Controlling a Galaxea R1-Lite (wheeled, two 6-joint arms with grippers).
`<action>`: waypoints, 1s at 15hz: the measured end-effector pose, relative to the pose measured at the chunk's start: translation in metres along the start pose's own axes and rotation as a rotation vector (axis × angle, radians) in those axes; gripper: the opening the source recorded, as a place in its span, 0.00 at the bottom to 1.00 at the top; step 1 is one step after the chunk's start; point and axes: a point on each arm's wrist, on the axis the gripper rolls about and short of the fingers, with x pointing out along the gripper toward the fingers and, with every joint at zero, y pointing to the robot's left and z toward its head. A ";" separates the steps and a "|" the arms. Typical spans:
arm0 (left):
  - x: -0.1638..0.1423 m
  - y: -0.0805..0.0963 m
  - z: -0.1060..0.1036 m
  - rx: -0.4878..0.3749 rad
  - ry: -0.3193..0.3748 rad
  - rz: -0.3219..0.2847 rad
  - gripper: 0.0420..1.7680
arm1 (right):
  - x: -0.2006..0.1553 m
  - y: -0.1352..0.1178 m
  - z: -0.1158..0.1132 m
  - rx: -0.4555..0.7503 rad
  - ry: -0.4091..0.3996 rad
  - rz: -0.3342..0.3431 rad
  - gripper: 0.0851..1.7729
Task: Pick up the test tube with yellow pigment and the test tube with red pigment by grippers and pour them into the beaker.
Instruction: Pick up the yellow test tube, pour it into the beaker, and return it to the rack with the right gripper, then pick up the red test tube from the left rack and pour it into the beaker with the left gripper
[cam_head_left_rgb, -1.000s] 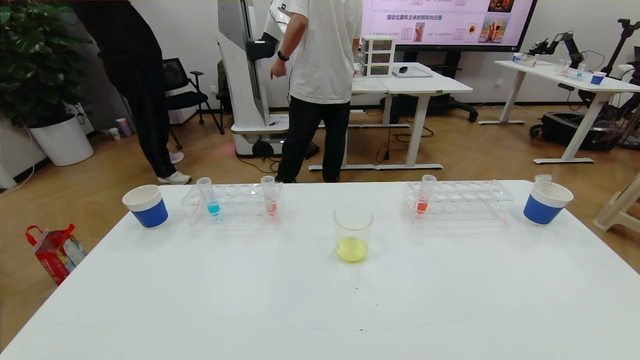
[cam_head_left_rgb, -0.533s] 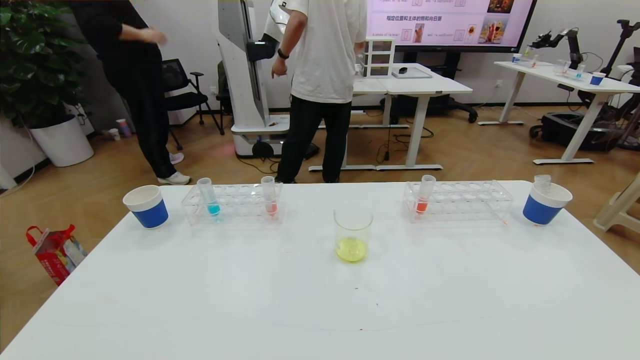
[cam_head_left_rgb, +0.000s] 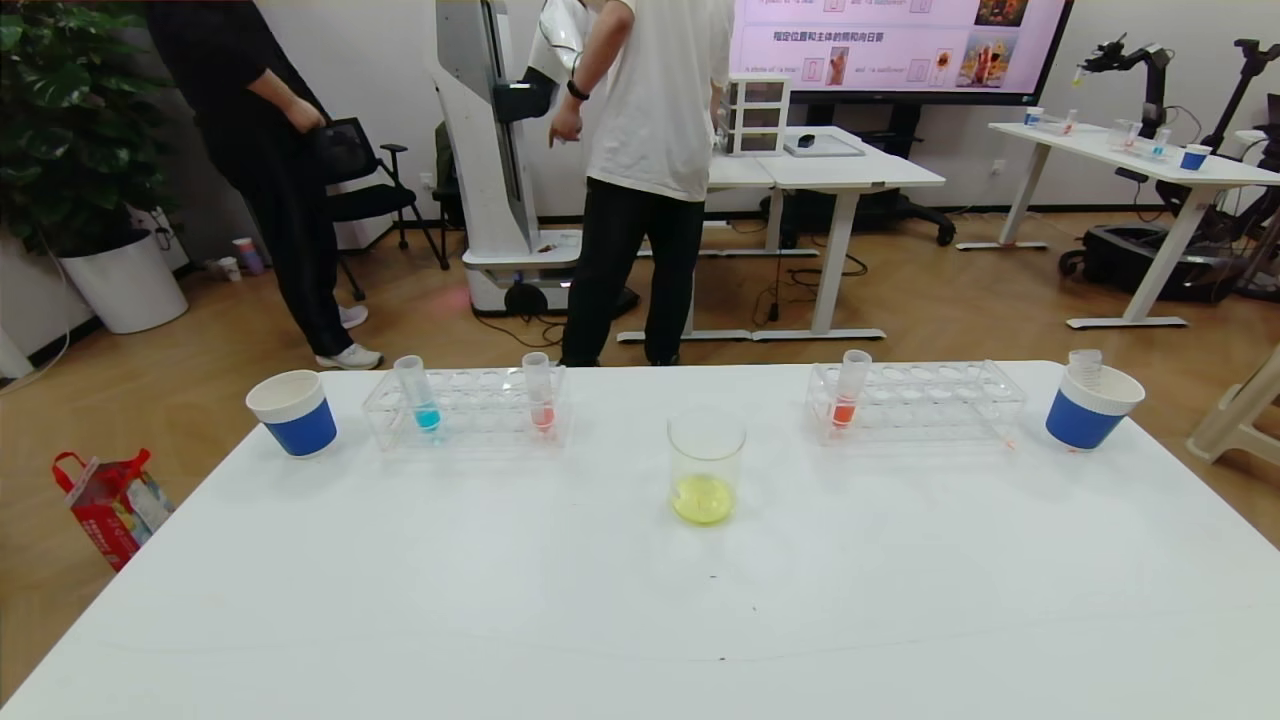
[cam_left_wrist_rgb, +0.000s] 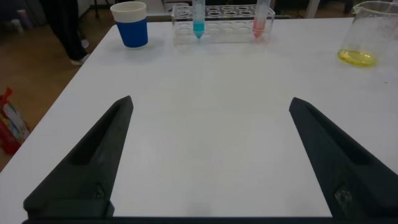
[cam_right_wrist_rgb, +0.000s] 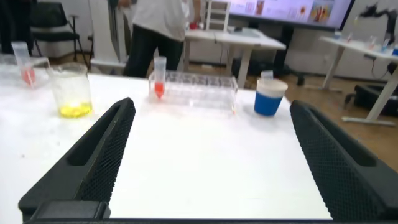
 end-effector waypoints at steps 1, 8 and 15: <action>0.000 0.000 0.000 0.000 0.000 0.000 0.99 | 0.000 0.001 -0.011 0.002 0.071 0.006 0.98; 0.000 0.000 0.000 0.000 0.000 0.000 0.99 | -0.003 0.001 -0.032 0.003 0.250 -0.003 0.98; 0.000 0.000 0.000 -0.008 -0.001 0.006 0.99 | -0.003 0.001 -0.032 0.014 0.250 -0.010 0.98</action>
